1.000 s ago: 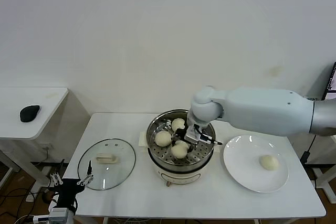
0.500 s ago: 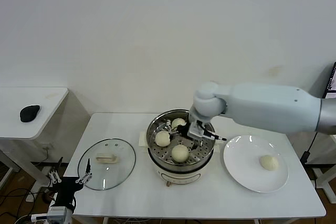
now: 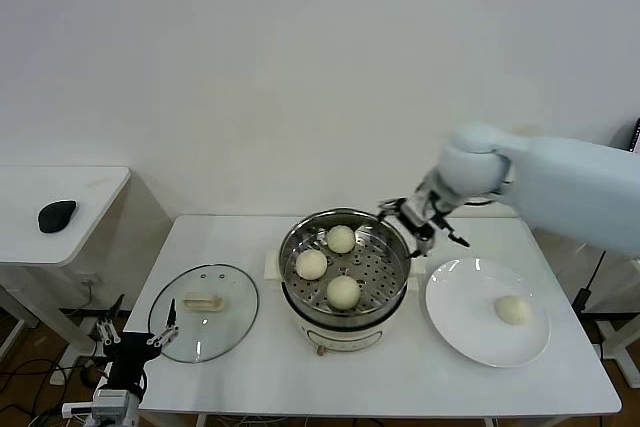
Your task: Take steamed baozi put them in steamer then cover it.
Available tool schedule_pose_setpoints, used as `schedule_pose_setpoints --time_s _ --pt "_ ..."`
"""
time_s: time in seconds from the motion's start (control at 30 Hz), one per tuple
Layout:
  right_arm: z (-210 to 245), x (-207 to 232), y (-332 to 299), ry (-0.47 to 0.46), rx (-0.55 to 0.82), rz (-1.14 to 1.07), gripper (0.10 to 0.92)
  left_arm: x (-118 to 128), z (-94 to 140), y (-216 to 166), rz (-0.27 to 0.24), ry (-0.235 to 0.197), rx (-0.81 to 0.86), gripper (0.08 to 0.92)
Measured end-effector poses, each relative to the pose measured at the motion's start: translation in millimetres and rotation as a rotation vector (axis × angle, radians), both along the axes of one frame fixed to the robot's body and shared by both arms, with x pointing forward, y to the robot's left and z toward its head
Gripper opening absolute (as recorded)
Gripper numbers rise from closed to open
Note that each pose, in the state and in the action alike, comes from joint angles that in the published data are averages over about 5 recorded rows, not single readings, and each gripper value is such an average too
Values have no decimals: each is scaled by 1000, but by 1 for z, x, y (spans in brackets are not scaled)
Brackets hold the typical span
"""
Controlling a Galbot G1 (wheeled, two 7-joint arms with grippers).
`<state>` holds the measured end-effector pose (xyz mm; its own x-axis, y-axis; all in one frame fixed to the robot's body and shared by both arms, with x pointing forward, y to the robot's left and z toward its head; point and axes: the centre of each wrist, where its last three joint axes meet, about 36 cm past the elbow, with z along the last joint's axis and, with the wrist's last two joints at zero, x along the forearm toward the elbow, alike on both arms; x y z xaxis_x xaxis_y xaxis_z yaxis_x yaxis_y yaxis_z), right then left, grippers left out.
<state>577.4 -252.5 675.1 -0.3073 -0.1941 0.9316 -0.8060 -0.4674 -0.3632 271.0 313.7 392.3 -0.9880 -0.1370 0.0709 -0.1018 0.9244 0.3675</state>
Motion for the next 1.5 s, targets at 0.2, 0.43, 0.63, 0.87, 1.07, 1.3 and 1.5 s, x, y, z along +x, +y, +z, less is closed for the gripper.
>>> schedule_pose_setpoints --time_s 0.2,0.43,0.63,0.87,1.07,1.3,1.5 --pt "-15 -14 -67 23 1 -225 823 3 1 0 -14 -4 5 823" --pt "-47 -28 -134 47 -4 -390 823 3 -1 -1 -18 3 5 823" --pt "-78 -34 -177 68 -22 -465 823 2 -3 0 -15 9 6 823" --pt "-113 -37 -211 90 -48 -520 823 1 -5 0 -10 15 7 823" --pt "-146 -36 -226 116 -64 -543 823 1 -6 1 -5 18 10 823" --pt "-178 -32 -231 131 -65 -567 823 -1 -7 3 2 23 12 823" --pt "-195 -27 -230 128 -62 -576 823 -2 -8 3 6 24 10 823"
